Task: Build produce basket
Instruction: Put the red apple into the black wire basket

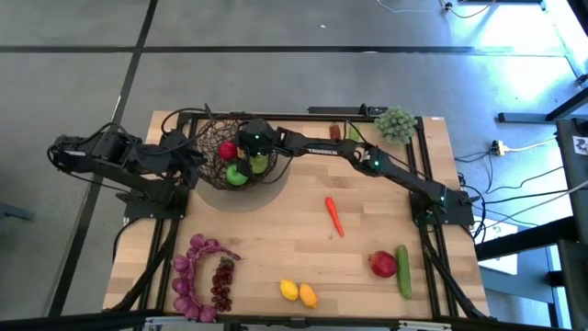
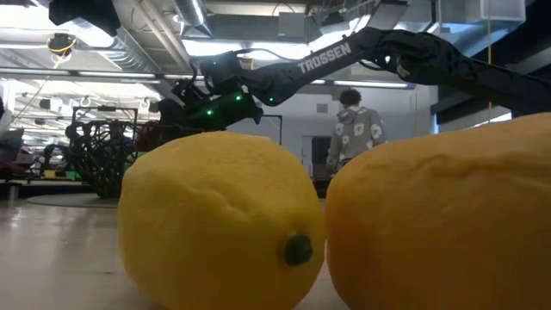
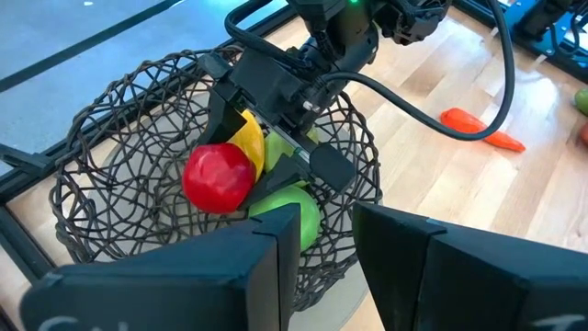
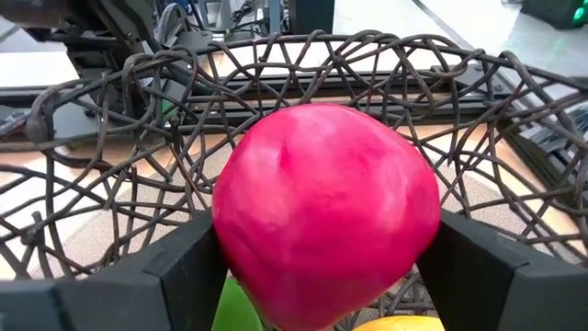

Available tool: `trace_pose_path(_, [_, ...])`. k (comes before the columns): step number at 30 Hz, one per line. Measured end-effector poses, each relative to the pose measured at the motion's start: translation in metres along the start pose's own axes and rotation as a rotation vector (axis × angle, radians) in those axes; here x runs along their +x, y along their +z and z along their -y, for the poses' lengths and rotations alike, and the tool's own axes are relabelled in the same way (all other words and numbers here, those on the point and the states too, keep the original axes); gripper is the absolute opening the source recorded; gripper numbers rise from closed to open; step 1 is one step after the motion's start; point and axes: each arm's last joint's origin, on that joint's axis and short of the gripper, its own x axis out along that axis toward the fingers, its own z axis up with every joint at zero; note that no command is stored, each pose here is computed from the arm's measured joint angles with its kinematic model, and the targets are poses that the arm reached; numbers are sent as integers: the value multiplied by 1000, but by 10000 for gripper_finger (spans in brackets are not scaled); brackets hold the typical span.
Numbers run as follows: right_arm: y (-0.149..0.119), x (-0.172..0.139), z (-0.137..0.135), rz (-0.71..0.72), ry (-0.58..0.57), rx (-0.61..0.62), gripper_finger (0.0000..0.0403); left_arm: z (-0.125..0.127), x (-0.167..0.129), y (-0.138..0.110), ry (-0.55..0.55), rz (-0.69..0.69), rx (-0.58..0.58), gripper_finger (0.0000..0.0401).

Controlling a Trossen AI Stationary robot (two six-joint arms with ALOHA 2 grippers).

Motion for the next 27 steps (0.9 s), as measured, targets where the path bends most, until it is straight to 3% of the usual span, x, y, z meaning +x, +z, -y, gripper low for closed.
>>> trace_pose_path(21, [-1,0,0,-12,-10,47,299,0,0,0,0,0,0,92])
trace_pose_path(27, [-2,-1,1,-22,-19,60,324,0,0,0,0,0,0,92])
